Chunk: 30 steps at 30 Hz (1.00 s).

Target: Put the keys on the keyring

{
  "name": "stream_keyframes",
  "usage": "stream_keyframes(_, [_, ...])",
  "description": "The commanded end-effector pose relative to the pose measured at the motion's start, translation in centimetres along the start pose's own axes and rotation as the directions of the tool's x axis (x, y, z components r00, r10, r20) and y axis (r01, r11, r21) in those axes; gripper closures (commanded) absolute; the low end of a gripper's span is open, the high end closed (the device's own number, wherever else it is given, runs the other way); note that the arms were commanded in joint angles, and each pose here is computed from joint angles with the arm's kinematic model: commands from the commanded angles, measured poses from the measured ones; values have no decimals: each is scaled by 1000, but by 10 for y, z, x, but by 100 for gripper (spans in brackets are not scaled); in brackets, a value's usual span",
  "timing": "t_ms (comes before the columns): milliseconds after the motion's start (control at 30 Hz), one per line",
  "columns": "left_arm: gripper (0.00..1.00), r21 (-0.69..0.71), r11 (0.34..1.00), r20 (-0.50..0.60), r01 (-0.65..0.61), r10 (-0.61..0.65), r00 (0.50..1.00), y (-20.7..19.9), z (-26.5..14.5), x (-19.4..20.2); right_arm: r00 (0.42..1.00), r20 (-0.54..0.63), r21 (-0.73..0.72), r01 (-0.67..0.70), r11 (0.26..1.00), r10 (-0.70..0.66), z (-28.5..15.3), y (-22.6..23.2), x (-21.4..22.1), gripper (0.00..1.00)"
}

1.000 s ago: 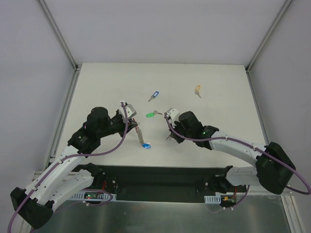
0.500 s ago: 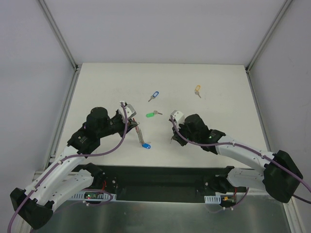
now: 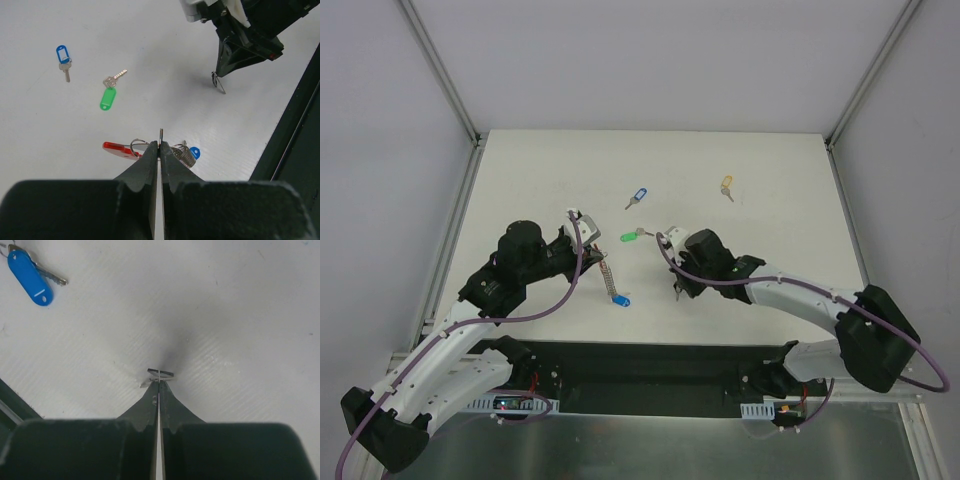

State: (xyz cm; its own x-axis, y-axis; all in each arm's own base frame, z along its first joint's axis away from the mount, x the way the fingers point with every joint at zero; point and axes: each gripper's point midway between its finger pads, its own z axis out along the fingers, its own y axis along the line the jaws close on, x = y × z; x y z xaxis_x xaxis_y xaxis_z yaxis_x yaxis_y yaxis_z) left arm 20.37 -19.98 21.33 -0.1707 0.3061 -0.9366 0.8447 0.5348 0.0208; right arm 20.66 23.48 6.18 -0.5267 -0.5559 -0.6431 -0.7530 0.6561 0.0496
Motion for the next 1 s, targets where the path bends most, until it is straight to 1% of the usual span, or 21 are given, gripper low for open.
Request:
stream_keyframes(0, [100,6,1000,52,-21,20,998,-1,-4,-12,997,80,-8,26,1000,-25,23,-1,-40,99])
stream_keyframes(67, [100,2,1000,53,-23,23,998,0,-5,-12,996,85,-27,34,999,-32,35,1,-43,99])
stream_keyframes(100, [100,3,1000,56,-24,24,998,0,-5,-13,990,138,-29,40,999,-36,40,1,-58,99])
stream_keyframes(133, [100,3,1000,51,-22,22,998,0,-5,-12,991,128,-37,43,998,-37,50,2,-55,99])
stream_keyframes(167, [100,1,1000,54,-23,23,998,0,-5,-13,989,139,-55,50,997,-42,55,6,-58,99])
stream_keyframes(200, [100,0,1000,55,-25,25,998,0,-5,-13,984,174,-58,57,997,-46,60,6,-66,99])
stream_keyframes(267, [100,0,1000,58,-27,27,998,0,-6,-14,983,175,-71,61,996,-47,72,8,-64,99])
stream_keyframes(300, [100,-1,1000,59,-27,27,998,0,-6,-14,979,200,-75,66,995,-49,75,9,-68,99])
stream_keyframes(400, [100,-2,1000,57,-28,28,998,0,-6,-13,976,216,-73,57,996,-40,84,9,-66,98])
stream_keyframes(500, [100,-4,1000,60,-29,30,998,0,-6,-14,978,205,-80,38,996,-21,90,11,-55,96])
stream_keyframes(600, [100,-1,1000,59,-27,27,998,0,-6,-13,982,188,-87,20,996,-3,89,13,-45,92])
stream_keyframes(700, [100,-3,1000,57,-27,27,998,0,-6,-13,984,180,-93,12,996,5,80,17,-44,85])
stream_keyframes(733, [100,-5,1000,57,-26,27,998,1,-6,-13,984,178,-91,13,996,3,76,17,-46,79])
stream_keyframes(767, [100,-5,1000,58,-27,27,998,0,-6,-13,982,189,-93,18,995,0,71,18,-57,77])
stream_keyframes(800, [100,-7,1000,58,-25,26,998,1,-6,-14,985,171,-95,21,995,-4,62,20,-58,74])
stream_keyframes(833, [100,-7,1000,59,-28,28,998,1,-6,-14,985,171,-89,22,996,-6,57,19,-63,68])
stream_keyframes(867, [100,-10,1000,59,-29,30,998,2,-6,-14,985,170,-82,23,996,-9,52,18,-69,66])
stream_keyframes(933, [100,-12,1000,58,-27,28,998,2,-7,-14,991,130,-37,24,999,-19,40,11,-83,62])
stream_keyframes(967, [100,-15,999,58,-29,29,998,2,-6,-14,999,34,-25,22,999,-21,36,8,-67,61])
